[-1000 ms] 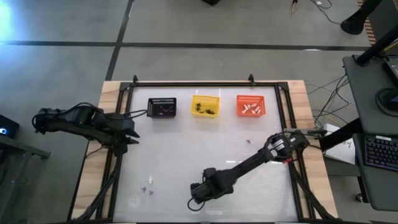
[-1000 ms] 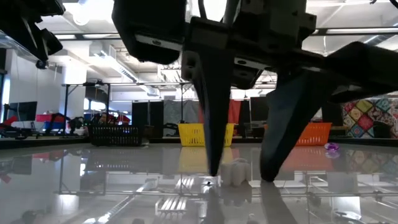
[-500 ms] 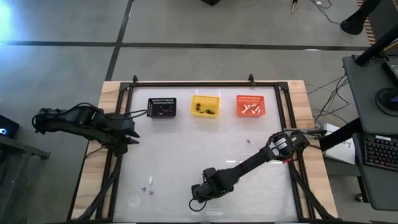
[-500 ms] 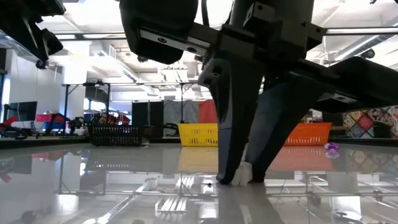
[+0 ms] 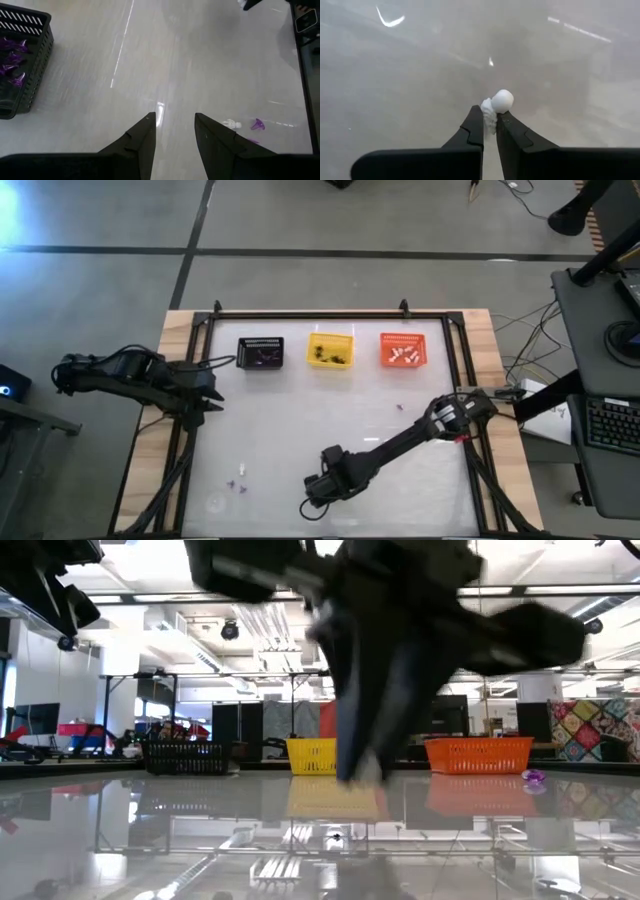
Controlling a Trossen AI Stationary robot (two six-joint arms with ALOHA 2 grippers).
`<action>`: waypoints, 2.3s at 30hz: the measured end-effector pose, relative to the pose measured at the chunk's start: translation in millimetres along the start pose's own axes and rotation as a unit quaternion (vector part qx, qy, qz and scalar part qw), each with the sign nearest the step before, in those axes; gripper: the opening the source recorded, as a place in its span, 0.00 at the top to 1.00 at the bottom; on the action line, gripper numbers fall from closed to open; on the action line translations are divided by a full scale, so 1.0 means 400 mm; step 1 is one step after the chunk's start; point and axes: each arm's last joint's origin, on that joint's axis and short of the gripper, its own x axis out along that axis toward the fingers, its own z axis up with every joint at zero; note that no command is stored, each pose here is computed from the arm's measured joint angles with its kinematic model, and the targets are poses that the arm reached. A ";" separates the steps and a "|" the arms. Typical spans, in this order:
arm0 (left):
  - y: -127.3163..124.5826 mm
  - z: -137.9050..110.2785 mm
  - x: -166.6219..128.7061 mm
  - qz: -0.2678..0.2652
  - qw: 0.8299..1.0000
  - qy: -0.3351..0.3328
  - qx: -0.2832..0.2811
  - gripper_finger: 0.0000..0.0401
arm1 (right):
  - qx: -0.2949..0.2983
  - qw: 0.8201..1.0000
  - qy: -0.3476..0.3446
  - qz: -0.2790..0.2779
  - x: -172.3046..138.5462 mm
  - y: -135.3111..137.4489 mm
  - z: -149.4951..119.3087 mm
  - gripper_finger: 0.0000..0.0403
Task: Sort Halloween decoration
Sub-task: Put the white skeleton toy into the orange bin
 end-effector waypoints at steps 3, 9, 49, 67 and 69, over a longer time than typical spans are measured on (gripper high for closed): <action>0.000 -0.001 -0.001 0.000 1.000 -0.001 -0.005 0.71 | -0.015 1.000 -0.017 -0.007 -0.033 0.006 0.007 0.97; 0.001 -0.002 -0.003 -0.001 1.000 -0.004 -0.020 0.71 | -0.040 0.997 -0.035 -0.048 -0.072 -0.002 0.032 0.97; 0.043 -0.091 -0.083 0.052 0.990 -0.095 -0.089 0.71 | -0.063 0.978 0.012 -0.197 -0.201 -0.257 0.784 0.97; 0.056 -0.121 -0.087 0.077 0.989 -0.090 -0.088 0.71 | -0.029 0.981 0.017 -0.193 -0.249 -0.409 0.955 0.97; 0.056 -0.122 -0.088 0.076 0.989 -0.093 -0.089 0.71 | -0.026 0.982 0.010 -0.187 -0.272 -0.421 0.961 0.97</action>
